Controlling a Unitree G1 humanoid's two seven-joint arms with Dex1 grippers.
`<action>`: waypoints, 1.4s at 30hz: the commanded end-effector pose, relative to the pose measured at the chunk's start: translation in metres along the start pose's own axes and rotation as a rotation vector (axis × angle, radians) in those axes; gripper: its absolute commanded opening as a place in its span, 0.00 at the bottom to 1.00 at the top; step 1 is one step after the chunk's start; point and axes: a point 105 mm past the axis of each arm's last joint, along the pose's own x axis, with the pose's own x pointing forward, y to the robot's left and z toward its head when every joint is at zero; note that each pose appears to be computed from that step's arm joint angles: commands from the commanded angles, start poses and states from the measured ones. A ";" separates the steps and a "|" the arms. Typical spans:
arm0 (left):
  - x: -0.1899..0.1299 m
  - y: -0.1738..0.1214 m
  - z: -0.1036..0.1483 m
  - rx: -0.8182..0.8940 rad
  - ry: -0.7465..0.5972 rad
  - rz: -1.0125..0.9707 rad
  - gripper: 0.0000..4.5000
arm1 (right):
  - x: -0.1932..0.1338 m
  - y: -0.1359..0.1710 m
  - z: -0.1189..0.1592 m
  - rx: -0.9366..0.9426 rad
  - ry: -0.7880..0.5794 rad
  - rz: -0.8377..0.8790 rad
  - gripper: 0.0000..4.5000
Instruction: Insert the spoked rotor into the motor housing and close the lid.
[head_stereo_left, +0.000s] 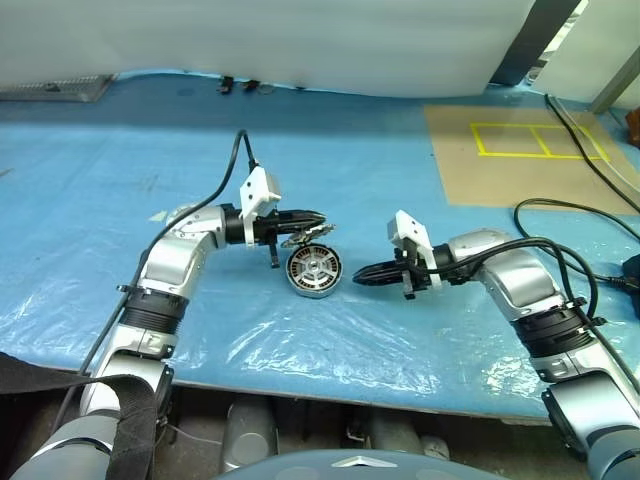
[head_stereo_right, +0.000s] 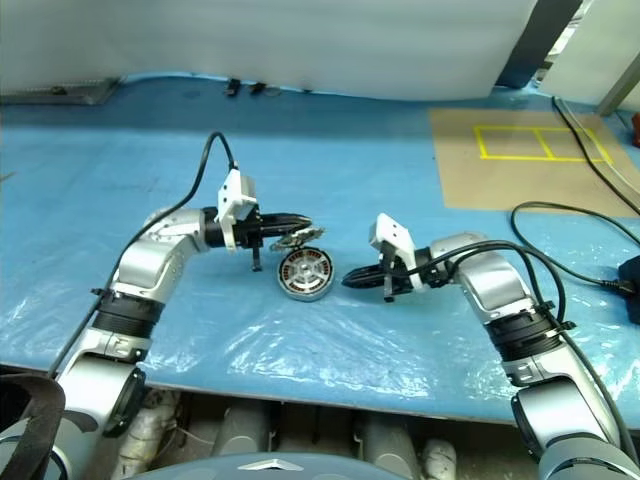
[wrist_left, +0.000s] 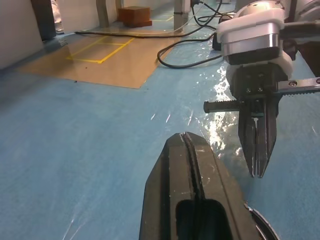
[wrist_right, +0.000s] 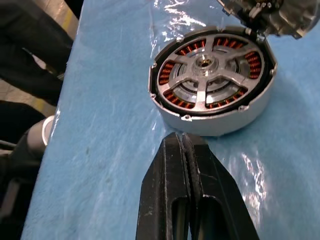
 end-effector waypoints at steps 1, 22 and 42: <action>0.008 -0.014 0.002 0.041 0.002 -0.015 0.00 | -0.012 -0.001 0.012 -0.008 -0.029 0.005 0.00; 0.020 -0.046 -0.048 0.105 0.133 0.039 0.00 | -0.012 -0.006 0.048 -0.041 -0.148 0.001 0.00; -0.023 -0.032 -0.027 0.029 0.003 0.215 0.00 | 0.004 -0.022 0.080 -0.102 -0.278 -0.090 0.00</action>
